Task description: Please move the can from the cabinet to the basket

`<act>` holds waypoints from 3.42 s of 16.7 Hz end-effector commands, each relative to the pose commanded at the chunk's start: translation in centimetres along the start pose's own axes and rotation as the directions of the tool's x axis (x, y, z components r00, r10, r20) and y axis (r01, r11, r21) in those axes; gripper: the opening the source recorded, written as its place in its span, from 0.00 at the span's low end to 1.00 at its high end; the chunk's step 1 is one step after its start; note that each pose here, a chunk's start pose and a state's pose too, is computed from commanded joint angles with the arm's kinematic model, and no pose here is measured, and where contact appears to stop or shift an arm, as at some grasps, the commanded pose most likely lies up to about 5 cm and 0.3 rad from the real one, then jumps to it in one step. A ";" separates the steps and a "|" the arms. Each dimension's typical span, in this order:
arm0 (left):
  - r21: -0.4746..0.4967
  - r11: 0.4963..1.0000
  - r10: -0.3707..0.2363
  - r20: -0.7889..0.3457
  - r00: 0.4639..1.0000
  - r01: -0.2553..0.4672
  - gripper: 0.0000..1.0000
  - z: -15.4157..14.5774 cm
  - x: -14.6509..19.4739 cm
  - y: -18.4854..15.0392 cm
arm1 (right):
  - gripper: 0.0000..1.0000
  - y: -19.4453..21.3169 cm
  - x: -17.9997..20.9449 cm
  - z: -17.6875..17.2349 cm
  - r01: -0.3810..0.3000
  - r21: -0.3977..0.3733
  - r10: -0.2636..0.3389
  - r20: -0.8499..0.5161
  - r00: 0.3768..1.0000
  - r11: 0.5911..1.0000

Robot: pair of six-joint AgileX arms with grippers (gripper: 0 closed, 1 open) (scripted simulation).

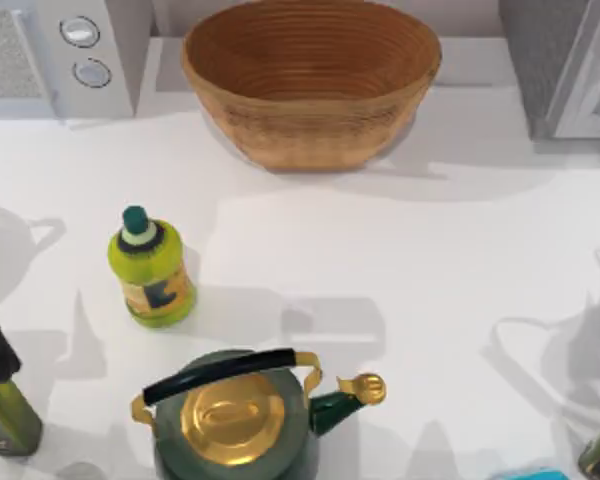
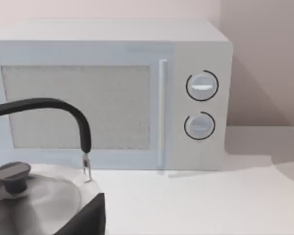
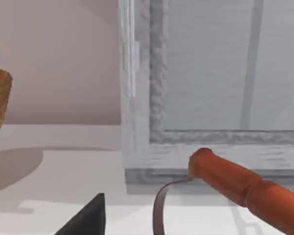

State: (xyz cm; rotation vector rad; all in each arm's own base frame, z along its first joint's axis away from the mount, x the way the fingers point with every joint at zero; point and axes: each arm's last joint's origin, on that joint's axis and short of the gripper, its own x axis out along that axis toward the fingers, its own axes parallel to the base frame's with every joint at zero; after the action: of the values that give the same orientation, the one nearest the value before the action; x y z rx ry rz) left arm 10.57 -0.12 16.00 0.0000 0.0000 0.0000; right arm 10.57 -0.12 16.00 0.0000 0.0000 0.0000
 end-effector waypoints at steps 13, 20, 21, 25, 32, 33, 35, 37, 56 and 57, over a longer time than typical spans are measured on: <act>0.000 1.000 0.000 0.000 1.000 0.000 1.00 0.0 0.0 0.0 | 1.00 0.4 -2.7 16.3 -0.026 -0.009 0.028 0.229 0.973 1.000; 0.000 1.000 0.000 0.000 1.000 0.000 1.00 0.0 0.0 0.0 | 1.00 0.9 -2.9 29.8 -0.033 0.001 0.031 0.332 0.943 0.999; 0.000 1.000 0.000 0.000 1.000 0.000 1.00 0.0 0.0 0.0 | 1.00 1.0 -2.4 31.4 -0.032 0.004 0.029 0.335 0.942 0.999; 0.000 1.000 0.000 0.000 1.000 0.000 1.00 0.0 0.0 0.0 | 1.00 1.6 0.8 35.9 -0.021 0.014 0.016 0.309 0.951 1.000; 0.000 1.000 0.000 0.000 1.000 0.000 1.00 0.0 0.0 0.0 | 1.00 3.3 9.3 37.4 0.000 0.013 -0.002 0.153 0.988 1.000; 0.000 1.000 0.000 0.000 1.000 0.000 1.00 0.0 0.0 0.0 | 1.00 3.5 10.4 37.1 0.002 0.011 -0.003 0.125 0.992 1.000; 0.000 1.000 0.000 0.000 1.000 0.000 1.00 0.0 0.0 0.0 | 1.00 4.1 12.5 36.3 0.002 0.006 -0.003 0.071 0.997 1.000; 0.000 1.000 0.000 0.000 1.000 0.000 1.00 0.0 0.0 0.0 | 1.00 4.5 14.1 35.5 0.001 0.002 -0.001 0.027 1.000 1.000; 0.000 1.000 0.000 0.000 1.000 0.000 1.00 0.0 0.0 0.0 | 1.00 9.8 16.0 34.6 0.012 -0.002 -0.012 0.011 1.000 1.000; 0.000 1.000 0.000 0.000 1.000 0.000 1.00 0.0 0.0 0.0 | 1.00 9.8 16.0 34.6 0.012 -0.002 -0.012 0.011 1.000 1.000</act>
State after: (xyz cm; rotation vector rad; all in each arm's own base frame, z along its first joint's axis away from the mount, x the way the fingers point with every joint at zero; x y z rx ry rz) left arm 10.57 -0.12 16.00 0.0000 0.0000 0.0000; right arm 26.61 9.71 50.60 -0.0018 -0.0111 -0.0125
